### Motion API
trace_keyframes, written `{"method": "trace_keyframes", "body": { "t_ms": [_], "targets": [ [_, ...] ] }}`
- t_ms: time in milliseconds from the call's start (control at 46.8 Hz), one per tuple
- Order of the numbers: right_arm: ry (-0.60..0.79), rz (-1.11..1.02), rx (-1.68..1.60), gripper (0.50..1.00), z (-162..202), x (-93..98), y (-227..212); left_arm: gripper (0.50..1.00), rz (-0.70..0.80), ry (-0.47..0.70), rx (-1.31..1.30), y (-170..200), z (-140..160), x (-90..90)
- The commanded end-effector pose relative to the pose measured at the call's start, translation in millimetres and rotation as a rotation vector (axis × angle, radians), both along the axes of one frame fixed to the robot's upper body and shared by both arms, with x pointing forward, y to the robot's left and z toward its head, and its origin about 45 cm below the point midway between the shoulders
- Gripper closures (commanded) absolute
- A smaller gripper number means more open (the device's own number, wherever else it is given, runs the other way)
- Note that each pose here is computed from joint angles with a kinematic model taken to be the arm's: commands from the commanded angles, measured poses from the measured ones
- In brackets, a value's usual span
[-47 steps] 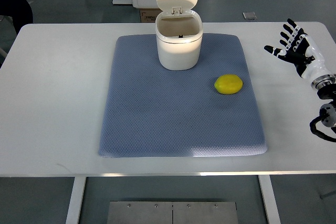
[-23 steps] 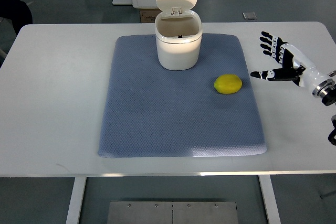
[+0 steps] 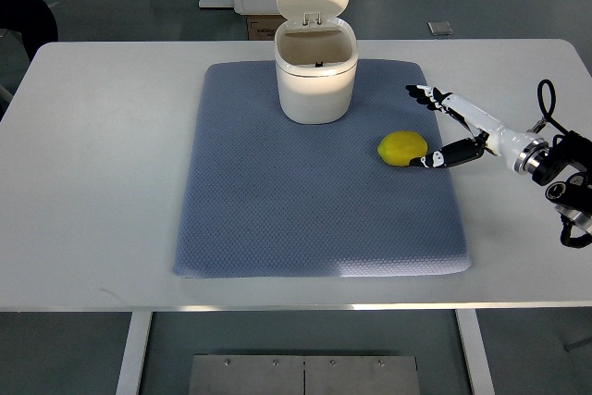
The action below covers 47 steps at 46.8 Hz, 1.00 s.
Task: Put lemon in trash with right hand
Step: 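Reach the open right hand toward the yellow lemon on the mat, then close the right hand fingers around the yellow lemon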
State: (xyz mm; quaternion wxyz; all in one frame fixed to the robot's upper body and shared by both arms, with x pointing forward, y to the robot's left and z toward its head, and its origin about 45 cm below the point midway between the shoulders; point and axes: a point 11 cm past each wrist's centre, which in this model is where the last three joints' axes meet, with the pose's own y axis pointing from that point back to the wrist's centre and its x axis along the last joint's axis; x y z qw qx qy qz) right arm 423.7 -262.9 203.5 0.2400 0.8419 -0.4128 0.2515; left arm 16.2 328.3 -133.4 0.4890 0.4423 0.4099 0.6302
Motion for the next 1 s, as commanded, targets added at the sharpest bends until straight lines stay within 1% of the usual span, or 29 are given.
{"method": "trace_keyframes", "body": {
  "t_ms": [0, 534, 726, 983],
  "targets": [
    [0.001, 0.018, -0.018, 0.561, -1, -0.1, 6, 0.500, 0.000, 0.000, 0.000, 0, 0, 0.1],
    [0.016, 0.029, -0.087, 0.563, -12, -0.7, 19, 0.500, 0.000, 0.000, 0.000, 0, 0, 0.1],
    [0.009, 0.016, -0.129, 0.563, -19, -1.6, 13, 0.500, 0.000, 0.000, 0.000, 0, 0, 0.1],
    [0.010, 0.011, -0.160, 0.588, -24, -3.7, 7, 0.500, 0.000, 0.000, 0.000, 0, 0, 0.1]
  ]
}}
